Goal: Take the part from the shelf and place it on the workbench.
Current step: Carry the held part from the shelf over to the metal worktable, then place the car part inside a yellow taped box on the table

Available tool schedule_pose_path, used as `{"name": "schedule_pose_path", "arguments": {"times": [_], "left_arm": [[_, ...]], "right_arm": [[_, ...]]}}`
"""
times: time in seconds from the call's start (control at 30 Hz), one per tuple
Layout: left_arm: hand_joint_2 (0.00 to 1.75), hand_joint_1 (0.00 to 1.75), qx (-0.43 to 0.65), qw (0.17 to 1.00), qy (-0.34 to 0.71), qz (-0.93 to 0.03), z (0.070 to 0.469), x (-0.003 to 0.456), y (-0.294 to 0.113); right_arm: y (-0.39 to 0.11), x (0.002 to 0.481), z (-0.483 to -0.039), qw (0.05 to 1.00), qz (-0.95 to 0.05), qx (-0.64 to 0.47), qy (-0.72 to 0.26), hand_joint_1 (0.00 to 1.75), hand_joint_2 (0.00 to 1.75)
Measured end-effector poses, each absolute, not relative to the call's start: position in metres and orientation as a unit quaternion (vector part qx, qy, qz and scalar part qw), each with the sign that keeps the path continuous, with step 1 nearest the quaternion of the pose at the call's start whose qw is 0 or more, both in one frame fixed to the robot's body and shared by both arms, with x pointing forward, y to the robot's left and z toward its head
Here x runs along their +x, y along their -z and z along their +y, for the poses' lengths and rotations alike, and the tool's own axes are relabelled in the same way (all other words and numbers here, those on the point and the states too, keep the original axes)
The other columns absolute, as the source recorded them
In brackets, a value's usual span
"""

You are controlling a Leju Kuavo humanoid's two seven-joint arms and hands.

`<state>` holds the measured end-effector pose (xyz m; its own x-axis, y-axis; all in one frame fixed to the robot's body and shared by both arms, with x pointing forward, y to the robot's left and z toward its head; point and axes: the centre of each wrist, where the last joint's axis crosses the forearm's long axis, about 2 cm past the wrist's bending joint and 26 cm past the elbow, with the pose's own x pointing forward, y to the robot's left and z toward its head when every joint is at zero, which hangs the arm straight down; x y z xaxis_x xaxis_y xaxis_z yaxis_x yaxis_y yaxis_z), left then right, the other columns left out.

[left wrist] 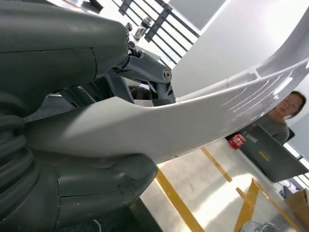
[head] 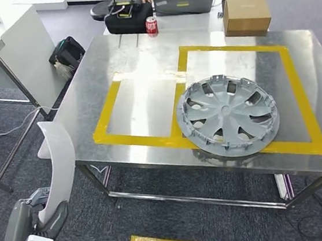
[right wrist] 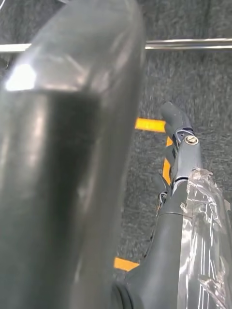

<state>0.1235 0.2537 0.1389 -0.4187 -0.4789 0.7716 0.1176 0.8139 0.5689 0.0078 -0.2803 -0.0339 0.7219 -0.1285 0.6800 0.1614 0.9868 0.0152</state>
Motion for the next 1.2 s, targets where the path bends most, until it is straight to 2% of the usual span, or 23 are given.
{"name": "schedule_pose_path", "arguments": {"times": [1.2], "left_arm": [[1.75,1.75,0.087,0.525,0.305,-0.790,0.240,0.146,-0.129]], "right_arm": [[0.007,-0.011,-0.277,0.925,-0.357,-0.044,0.123,0.00,0.00]]}}
